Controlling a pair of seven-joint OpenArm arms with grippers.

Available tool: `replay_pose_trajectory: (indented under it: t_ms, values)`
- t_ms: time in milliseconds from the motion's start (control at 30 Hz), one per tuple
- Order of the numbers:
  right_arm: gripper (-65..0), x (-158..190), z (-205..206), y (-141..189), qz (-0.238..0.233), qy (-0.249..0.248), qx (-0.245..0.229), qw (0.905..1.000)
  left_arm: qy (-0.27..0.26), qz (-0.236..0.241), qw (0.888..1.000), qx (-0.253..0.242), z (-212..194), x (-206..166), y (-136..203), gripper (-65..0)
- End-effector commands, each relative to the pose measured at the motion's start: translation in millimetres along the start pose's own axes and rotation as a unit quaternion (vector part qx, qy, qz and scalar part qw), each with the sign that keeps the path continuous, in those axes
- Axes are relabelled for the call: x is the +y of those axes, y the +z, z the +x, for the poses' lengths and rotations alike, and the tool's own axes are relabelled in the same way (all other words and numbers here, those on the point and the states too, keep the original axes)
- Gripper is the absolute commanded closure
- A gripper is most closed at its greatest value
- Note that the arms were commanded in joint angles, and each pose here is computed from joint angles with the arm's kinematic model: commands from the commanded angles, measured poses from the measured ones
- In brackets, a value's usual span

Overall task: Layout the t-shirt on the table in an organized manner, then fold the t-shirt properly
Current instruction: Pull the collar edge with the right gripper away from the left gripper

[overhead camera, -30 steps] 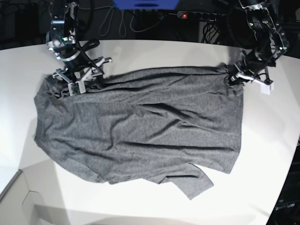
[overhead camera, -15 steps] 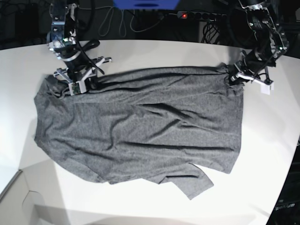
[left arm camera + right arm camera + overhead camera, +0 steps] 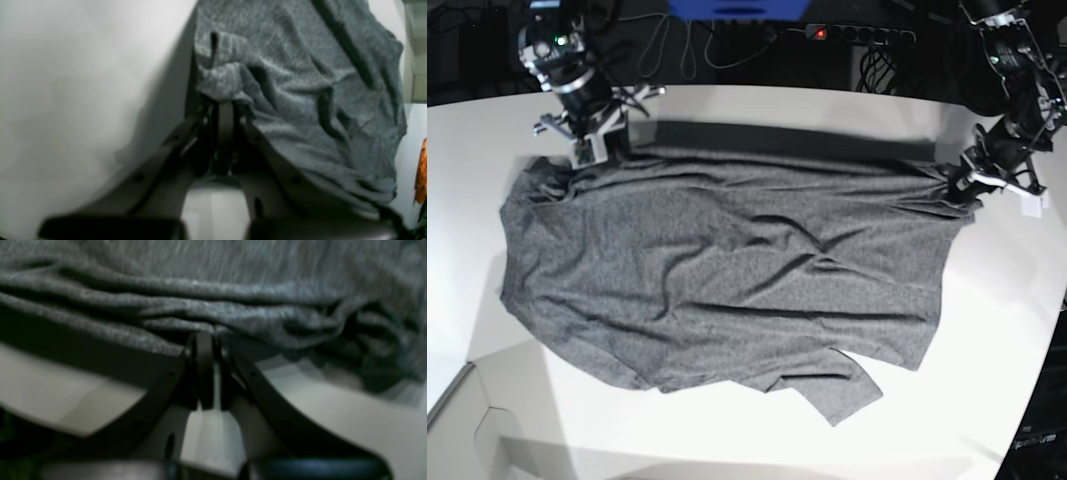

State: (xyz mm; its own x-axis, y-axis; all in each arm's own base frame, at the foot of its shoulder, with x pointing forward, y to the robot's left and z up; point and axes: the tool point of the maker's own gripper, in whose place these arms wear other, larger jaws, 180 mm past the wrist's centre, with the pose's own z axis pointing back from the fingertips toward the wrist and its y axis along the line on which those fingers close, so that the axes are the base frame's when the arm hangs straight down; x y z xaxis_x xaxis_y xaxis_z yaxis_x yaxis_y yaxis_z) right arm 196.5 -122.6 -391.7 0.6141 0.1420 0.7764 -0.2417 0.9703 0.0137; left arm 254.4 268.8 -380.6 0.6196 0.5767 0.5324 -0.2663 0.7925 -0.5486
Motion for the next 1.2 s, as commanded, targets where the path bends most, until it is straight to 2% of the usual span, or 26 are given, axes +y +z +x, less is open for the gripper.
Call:
replay_pose_trajectory:
  t_ms: [0,333,467,700,800,1167]
  values:
    - [0.0,5.8,8.0,3.2,0.009,-0.001,-0.018,0.9998,-0.008,-0.012,1.000,-0.023,16.5,-6.5,5.2,-0.3]
    - [0.0,62.2,-30.3,20.5,0.079,-0.007,0.031,0.9964,0.001,0.008,1.000,-0.021,10.9,12.1,18.0,-0.3]
    - [0.0,66.6,-37.3,24.7,0.084,-0.009,0.040,0.9956,0.013,0.025,0.999,-0.042,20.9,25.9,29.5,-0.2]
    - [0.0,65.2,-44.9,29.8,0.085,-0.005,0.051,0.9951,0.015,0.030,0.998,-0.048,24.0,30.0,33.2,-0.2]
    - [0.0,67.2,-42.5,37.5,0.086,-0.005,0.048,0.9952,0.015,0.031,0.998,-0.048,23.9,30.3,33.2,-0.2]
    - [0.0,63.0,-15.7,61.0,0.072,-0.017,-0.024,0.9970,0.002,0.040,0.998,-0.047,29.6,36.1,39.0,-0.2]
